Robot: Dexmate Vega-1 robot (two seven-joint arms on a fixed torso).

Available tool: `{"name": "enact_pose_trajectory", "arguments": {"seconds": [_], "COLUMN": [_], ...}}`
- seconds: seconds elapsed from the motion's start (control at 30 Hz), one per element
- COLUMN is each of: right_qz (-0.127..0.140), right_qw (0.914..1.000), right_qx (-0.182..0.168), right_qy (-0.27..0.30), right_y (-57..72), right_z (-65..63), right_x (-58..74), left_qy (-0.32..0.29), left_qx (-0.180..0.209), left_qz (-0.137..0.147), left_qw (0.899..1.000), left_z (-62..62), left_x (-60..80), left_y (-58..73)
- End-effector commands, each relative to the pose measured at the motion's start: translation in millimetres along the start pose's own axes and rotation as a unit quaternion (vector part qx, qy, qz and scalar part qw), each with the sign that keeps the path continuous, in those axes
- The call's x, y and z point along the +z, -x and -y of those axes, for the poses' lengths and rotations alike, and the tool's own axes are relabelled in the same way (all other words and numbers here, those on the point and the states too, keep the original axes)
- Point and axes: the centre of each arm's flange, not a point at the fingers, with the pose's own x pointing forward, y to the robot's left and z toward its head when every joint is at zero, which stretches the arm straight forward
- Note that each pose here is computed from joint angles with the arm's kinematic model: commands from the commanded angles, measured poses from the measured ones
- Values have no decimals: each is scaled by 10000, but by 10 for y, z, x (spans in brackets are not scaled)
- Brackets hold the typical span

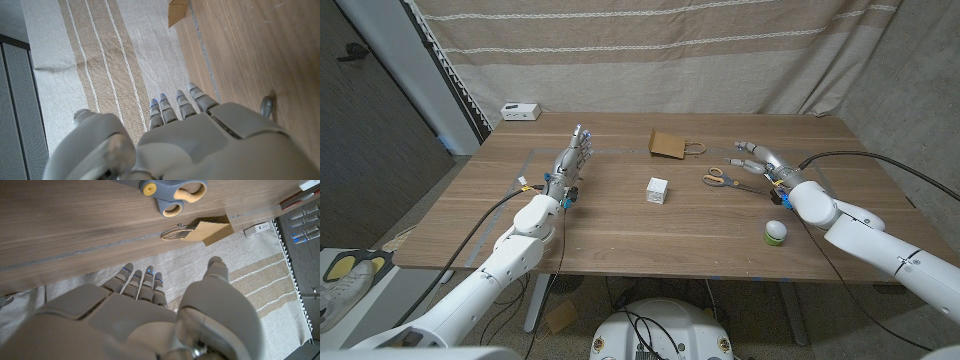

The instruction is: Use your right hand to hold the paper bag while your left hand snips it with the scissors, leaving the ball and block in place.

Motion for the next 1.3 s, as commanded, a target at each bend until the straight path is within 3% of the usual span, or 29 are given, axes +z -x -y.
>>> {"name": "enact_pose_trajectory", "arguments": {"seconds": [0.03,0.37,0.83,1.3], "right_qz": [-109,-147,-189,-255], "right_qw": [9998,9990,9957,9946], "right_qx": [79,170,223,251], "right_qy": [160,379,882,973], "right_y": [45,54,59,72], "right_z": [-33,-42,-69,-66], "right_x": [1,10,82,79], "left_qy": [-7,-10,-22,-9], "left_qx": [-6,-55,6,-10], "left_qz": [1,22,19,26], "left_qw": [10000,10000,10000,10000], "left_z": [-16,6,0,10], "left_x": [3,14,22,10], "left_y": [17,-23,28,42]}}
